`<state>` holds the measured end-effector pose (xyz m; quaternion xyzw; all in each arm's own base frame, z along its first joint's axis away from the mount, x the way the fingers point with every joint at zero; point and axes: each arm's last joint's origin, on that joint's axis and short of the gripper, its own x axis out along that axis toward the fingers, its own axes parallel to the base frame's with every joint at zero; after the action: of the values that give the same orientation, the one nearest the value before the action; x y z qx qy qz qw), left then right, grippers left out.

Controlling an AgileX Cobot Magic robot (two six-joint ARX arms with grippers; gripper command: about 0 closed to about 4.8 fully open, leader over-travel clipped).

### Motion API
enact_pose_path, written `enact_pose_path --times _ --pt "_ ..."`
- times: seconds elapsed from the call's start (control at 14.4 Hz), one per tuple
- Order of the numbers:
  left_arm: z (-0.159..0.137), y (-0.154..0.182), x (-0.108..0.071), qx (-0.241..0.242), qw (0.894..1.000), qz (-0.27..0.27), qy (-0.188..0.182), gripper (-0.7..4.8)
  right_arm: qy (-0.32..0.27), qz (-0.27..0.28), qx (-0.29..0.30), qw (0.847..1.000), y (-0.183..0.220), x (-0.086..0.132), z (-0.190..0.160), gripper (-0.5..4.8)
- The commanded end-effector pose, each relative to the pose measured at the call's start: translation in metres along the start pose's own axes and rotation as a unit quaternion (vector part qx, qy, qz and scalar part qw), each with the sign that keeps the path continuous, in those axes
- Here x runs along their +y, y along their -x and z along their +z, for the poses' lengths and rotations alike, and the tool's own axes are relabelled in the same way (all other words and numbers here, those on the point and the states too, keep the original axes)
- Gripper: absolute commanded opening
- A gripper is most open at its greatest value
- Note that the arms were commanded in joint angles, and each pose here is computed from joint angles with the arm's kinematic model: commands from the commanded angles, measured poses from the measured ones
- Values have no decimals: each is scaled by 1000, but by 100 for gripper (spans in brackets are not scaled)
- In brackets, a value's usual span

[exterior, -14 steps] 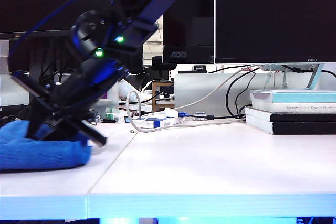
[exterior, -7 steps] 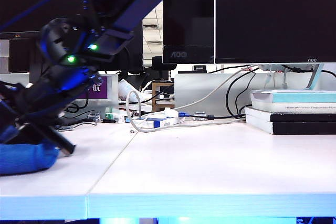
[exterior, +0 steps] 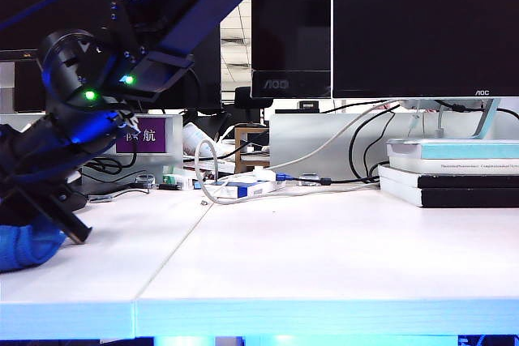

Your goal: Wipe the table from right to left using the rag.

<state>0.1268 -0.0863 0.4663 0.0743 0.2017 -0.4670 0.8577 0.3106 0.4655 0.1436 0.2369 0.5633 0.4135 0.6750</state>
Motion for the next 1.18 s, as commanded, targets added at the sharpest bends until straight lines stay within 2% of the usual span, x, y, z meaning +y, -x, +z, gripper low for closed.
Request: enact_pose_path --times 0.07,0.35,0.42,0.56,0.77,0.98,1.04,1.11,1.18 --pt "2 2 -1 -7 1000 0 -5 -5 0 13 -2 1000 -4 4 -2 -1" --pt "2 2 -1 -7 1000 0 -5 -5 -3 29 -2 1000 -6 4 -1 -1" --pt "1 2 -1 -5 1000 0 -5 -5 5 48 -4 999 -5 7 1 -1" --pt "0 5 -1 3 999 39 -3 -5 31 96 -13 995 -4 16 5 -1" --pt "-7 13 -1 30 995 99 7 -5 54 132 -29 989 -2 23 8 -1" --pt "-20 20 -2 92 982 161 43 -5 66 149 -42 986 -1 27 11 -1" --pt "-25 22 -2 116 973 189 56 -5 66 148 -43 986 -1 27 11 -1" --pt "-27 29 -2 138 960 234 68 -5 66 148 -43 986 -1 27 10 -1" --pt "-25 33 -3 134 955 254 74 -5 66 148 -43 986 -1 27 11 -1"
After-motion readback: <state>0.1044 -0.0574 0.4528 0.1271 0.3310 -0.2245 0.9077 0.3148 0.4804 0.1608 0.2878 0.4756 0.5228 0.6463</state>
